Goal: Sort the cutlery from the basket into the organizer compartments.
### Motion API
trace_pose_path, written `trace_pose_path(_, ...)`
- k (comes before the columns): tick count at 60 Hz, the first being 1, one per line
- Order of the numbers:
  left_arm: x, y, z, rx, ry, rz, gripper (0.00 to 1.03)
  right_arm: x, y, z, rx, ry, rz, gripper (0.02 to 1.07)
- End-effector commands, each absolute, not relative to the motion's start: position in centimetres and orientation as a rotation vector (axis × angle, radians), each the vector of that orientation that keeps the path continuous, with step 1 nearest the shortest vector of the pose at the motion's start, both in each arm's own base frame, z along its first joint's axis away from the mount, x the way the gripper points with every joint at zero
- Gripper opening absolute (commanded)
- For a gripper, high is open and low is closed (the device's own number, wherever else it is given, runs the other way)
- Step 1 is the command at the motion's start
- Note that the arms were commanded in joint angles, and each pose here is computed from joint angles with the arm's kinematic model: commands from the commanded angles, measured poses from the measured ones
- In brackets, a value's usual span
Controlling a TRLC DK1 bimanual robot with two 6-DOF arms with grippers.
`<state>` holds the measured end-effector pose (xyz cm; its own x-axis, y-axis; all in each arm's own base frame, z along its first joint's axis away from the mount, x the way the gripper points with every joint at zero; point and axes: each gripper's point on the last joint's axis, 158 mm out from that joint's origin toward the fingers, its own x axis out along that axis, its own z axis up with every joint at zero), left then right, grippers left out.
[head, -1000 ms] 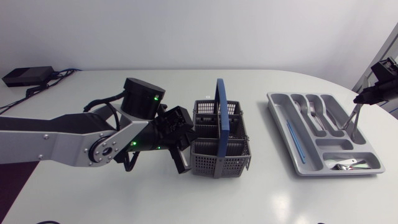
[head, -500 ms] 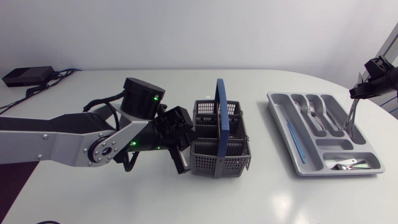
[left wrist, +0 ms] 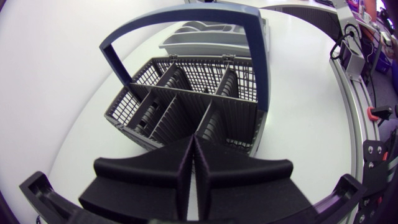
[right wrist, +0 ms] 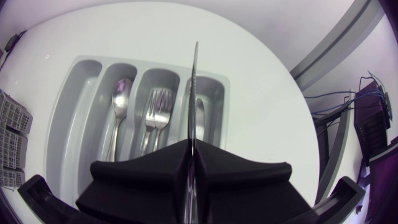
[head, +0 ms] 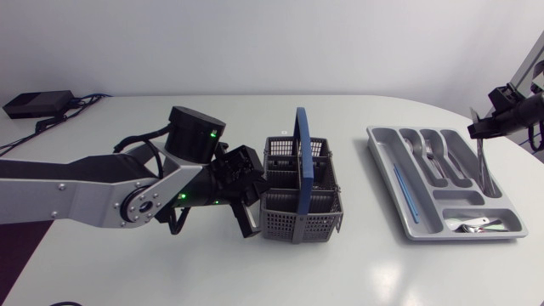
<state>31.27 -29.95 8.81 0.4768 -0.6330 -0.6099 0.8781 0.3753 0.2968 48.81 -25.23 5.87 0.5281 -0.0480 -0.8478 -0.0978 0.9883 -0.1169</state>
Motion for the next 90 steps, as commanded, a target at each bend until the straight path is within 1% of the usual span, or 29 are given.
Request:
trace_pose_path(1, 30.5, -29.7, 8.1, 0.676, 0.441, -1.019, 0.04, 45.5, -26.1, 0.3, -0.113, 1.148, 0.026, 0.08)
trace_pose_path(12, 30.5, -29.7, 8.1, 0.676, 0.442, -1.019, 0.04, 45.0, -26.2, -0.2, -0.124, 1.148, 0.019, 0.08)
trace_pose_path(21, 30.4, -29.8, 8.1, 0.676, 0.442, -1.022, 0.04, 45.9, -27.1, -1.1, -0.102, 1.152, -0.008, 0.08)
trace_pose_path(33, 30.3, -29.6, 7.9, 0.676, 0.446, -1.021, 0.04, 47.0, -28.4, -0.9, -0.104, 1.144, -0.058, 0.10)
trace_pose_path(46, 30.1, -29.7, 8.0, 0.674, 0.443, -1.024, 0.04, 48.0, -28.7, -1.9, -0.102, 1.157, -0.065, 0.11)
trace_pose_path(47, 30.1, -29.7, 8.0, 0.674, 0.443, -1.024, 0.04, 48.0, -28.7, -1.9, -0.102, 1.158, -0.066, 0.13)
trace_pose_path(49, 30.1, -29.7, 8.2, 0.673, 0.440, -1.023, 0.04, 48.1, -28.7, -1.8, -0.101, 1.157, -0.068, 0.23)
trace_pose_path(53, 30.1, -29.7, 8.4, 0.671, 0.436, -1.022, 0.04, 48.4, -29.0, -1.5, -0.100, 1.149, -0.079, 0.49)
trace_pose_path(58, 30.1, -29.6, 8.6, 0.668, 0.431, -1.018, 0.04, 48.6, -28.9, -0.7, -0.102, 1.135, -0.078, 0.61)
trace_pose_path(64, 30.2, -29.5, 8.7, 0.667, 0.429, -1.014, 0.04, 48.9, -28.4, 0.8, -0.100, 1.100, -0.068, 0.83)
trace_pose_path(66, 30.1, -29.4, 8.8, 0.666, 0.427, -1.014, 0.04, 48.9, -28.1, 1.6, -0.103, 1.081, -0.063, 0.88)
trace_pose_path(76, 30.2, -29.4, 9.5, 0.661, 0.413, -1.009, 0.04, 48.1, -24.9, 6.8, -0.154, 0.966, -0.008, 0.89)
trace_pose_path(84, 30.0, -29.1, 10.1, 0.659, 0.406, -1.005, 0.04, 46.4, -19.9, 10.4, -0.230, 0.880, 0.076, 0.89)
trace_pose_path(90, 29.7, -28.9, 10.1, 0.659, 0.409, -1.007, 0.04, 44.8, -15.1, 11.8, -0.262, 0.837, 0.182, 0.89)
